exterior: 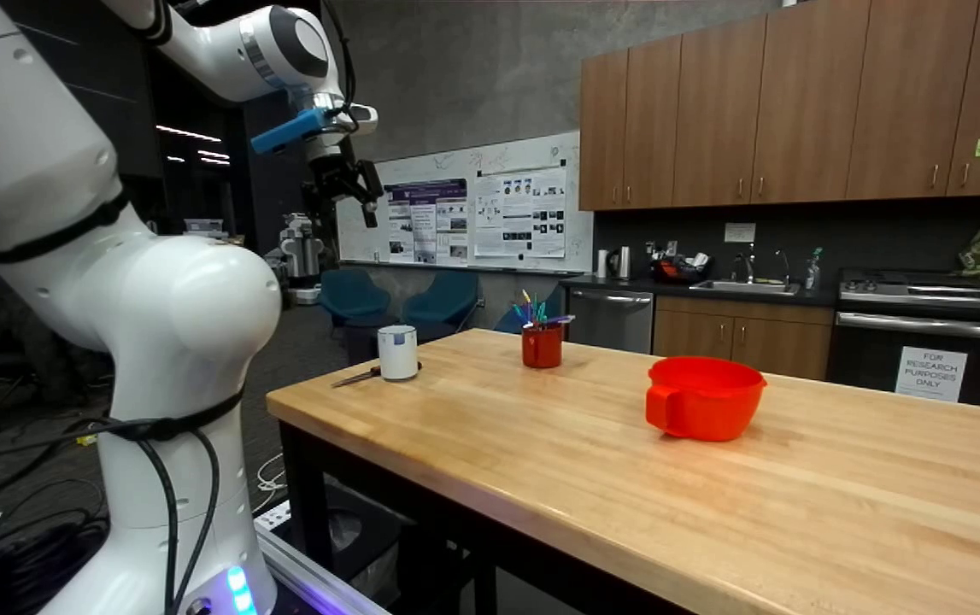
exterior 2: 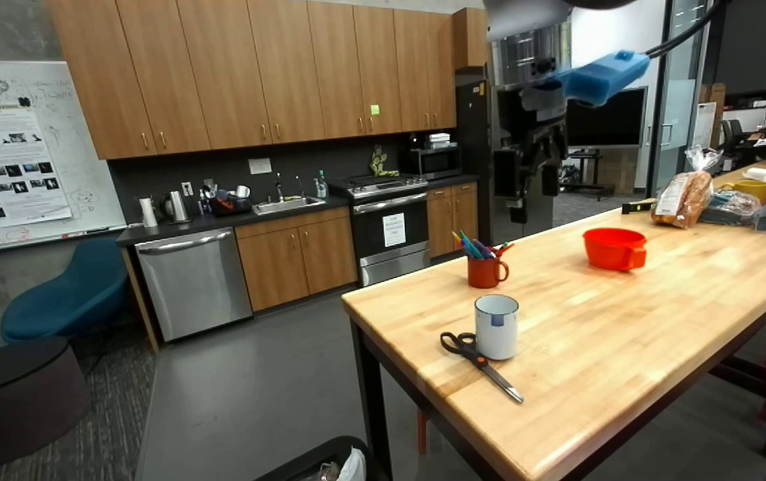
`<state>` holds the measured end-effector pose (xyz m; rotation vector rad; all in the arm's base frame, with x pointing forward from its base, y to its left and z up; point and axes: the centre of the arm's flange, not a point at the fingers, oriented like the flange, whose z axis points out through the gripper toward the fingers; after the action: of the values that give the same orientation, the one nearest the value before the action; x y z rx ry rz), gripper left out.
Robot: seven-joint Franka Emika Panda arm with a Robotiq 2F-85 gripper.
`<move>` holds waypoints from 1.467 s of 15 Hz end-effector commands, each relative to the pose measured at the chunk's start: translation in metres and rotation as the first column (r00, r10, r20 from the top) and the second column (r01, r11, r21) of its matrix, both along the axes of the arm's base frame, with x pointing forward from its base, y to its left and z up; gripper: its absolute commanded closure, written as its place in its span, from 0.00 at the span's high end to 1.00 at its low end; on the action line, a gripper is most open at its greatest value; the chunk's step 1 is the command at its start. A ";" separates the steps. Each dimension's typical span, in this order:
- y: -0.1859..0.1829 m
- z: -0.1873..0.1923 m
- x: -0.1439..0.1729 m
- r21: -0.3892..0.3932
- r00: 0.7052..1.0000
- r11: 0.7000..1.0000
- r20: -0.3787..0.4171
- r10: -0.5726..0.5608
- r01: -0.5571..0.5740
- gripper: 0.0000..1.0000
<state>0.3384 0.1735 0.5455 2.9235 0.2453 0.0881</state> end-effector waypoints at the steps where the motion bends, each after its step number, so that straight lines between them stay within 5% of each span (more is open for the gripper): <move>1: -0.023 0.001 0.023 -0.004 0.999 0.999 0.005 -0.038 0.038 1.00; 15: -0.148 -0.007 0.140 0.053 0.983 0.990 0.127 -0.136 0.130 1.00; 22: -0.209 -0.019 0.191 0.064 0.966 0.972 0.117 -0.231 0.225 1.00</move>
<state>0.5027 -0.0166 0.5262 2.9690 -0.0805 0.2532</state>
